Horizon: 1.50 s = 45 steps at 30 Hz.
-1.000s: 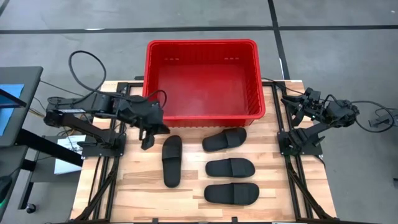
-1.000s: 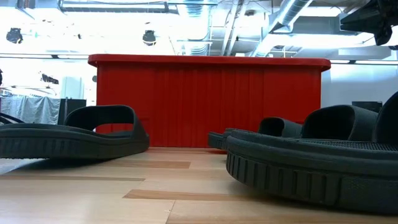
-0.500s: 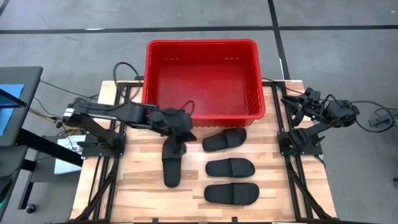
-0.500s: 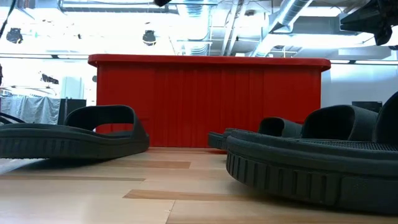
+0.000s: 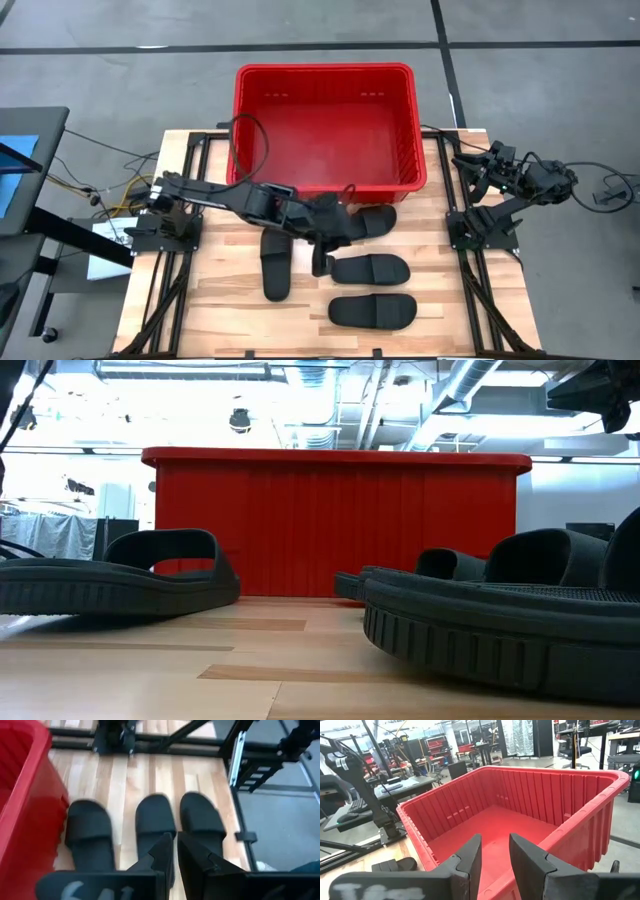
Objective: Pick and place slides into bin
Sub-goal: Put the black slide into the red bin
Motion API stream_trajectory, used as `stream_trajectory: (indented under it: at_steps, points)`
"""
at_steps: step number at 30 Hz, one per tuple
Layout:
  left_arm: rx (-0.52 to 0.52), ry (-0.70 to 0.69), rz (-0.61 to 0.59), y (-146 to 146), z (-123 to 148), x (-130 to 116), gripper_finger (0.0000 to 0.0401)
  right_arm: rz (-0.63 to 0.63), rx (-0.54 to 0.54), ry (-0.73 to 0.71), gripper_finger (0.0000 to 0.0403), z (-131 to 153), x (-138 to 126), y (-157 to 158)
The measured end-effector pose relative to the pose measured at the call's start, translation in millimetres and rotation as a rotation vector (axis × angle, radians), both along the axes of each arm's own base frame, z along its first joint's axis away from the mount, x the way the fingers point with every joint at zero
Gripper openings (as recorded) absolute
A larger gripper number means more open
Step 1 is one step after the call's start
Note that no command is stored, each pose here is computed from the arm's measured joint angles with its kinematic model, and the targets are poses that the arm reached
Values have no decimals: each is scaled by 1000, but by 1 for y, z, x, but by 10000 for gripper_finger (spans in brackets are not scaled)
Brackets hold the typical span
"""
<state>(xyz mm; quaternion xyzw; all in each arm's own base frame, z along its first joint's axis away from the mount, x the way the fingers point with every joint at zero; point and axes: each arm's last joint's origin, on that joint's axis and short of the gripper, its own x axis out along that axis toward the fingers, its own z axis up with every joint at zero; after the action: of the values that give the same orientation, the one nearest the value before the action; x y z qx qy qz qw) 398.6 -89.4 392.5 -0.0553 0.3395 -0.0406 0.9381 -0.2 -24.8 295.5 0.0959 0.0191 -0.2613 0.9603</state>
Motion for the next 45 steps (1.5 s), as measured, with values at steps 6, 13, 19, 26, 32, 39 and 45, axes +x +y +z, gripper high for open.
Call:
stream_trajectory:
  at_steps: [6,13,19,26,32,39,45]
  points:
    - [-14,-15,-41,-21,4,2,20,1,0,0,91,0,0,0]
    - [-29,-17,-54,-57,4,-10,20,0,0,0,91,0,0,0]
    - [-23,10,-51,-87,2,-25,20,0,0,0,91,0,0,0]
    - [-43,108,-45,-114,-5,-47,20,0,0,0,91,0,0,0]
    - [-36,188,15,-125,-11,-62,20,1,0,0,91,0,0,0]
    - [-35,257,44,-129,-15,-72,20,0,0,0,91,0,0,0]
    - [-9,334,63,-130,-20,-81,20,0,0,0,91,0,0,0]
